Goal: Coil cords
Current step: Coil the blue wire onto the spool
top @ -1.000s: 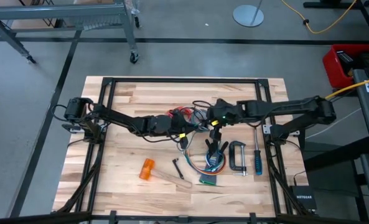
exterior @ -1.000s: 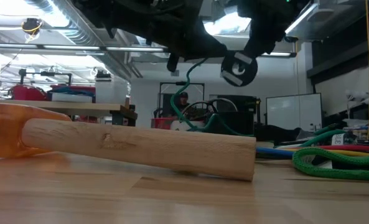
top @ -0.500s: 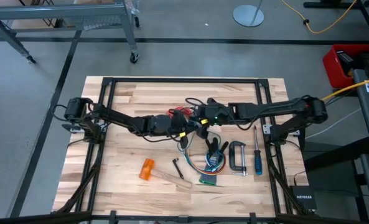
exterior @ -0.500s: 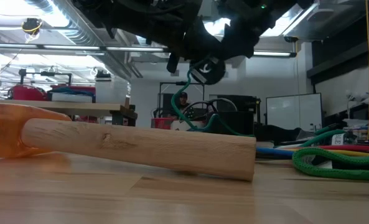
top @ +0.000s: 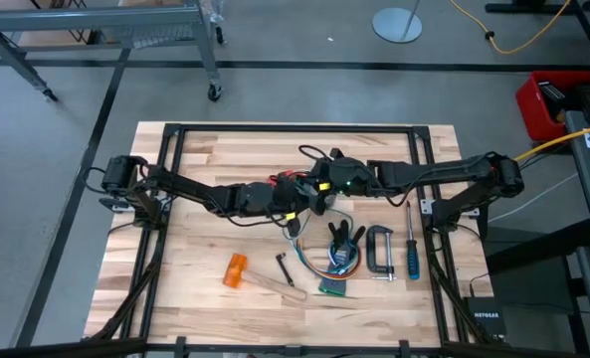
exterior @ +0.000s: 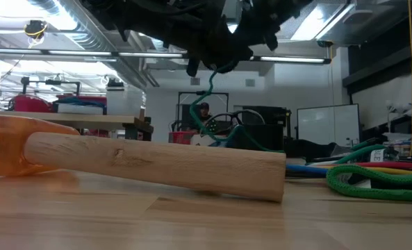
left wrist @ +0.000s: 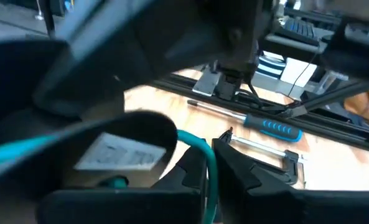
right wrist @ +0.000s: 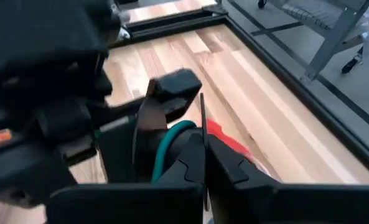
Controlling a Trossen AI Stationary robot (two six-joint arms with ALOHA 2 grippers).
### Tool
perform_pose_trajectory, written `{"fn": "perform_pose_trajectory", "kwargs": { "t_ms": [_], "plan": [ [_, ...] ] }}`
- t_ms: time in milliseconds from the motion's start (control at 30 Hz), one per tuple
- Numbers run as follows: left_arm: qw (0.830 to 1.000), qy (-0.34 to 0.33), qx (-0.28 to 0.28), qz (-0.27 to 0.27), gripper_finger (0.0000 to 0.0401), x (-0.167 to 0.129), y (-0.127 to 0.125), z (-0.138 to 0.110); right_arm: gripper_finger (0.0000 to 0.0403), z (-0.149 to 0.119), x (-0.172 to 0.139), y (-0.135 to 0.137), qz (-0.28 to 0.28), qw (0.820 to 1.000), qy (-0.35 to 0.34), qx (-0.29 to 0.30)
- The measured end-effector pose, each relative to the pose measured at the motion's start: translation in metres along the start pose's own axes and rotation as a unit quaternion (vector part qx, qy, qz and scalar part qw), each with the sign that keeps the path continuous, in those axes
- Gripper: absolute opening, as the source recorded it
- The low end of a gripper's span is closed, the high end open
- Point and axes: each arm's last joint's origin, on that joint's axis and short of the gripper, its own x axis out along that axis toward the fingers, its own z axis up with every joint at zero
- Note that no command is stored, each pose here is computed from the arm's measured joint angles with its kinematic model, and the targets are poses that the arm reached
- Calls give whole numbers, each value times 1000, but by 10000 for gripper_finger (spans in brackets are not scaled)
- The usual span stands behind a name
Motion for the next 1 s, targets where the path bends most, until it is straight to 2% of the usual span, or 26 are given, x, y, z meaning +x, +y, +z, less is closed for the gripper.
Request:
{"fn": "perform_pose_trajectory", "kwargs": {
  "t_ms": [200, 433, 667, 1000],
  "plan": [
    [999, 12, 25, -21, 18, -1, -6, -4, 1, 28, -14, 2, 3, 999, -36, -1],
    [999, 9, 30, -22, 17, -2, -9, -4, 1, 49, -29, 0, 0, 999, -43, -15],
    [999, 10, 31, -21, 17, -2, -10, -4, 1, 57, -42, -2, -10, 999, 2, -39],
    [999, 12, 36, -18, 17, -2, -9, -4, 1, 51, -50, -7, -50, 995, 67, -62]
  ]
}}
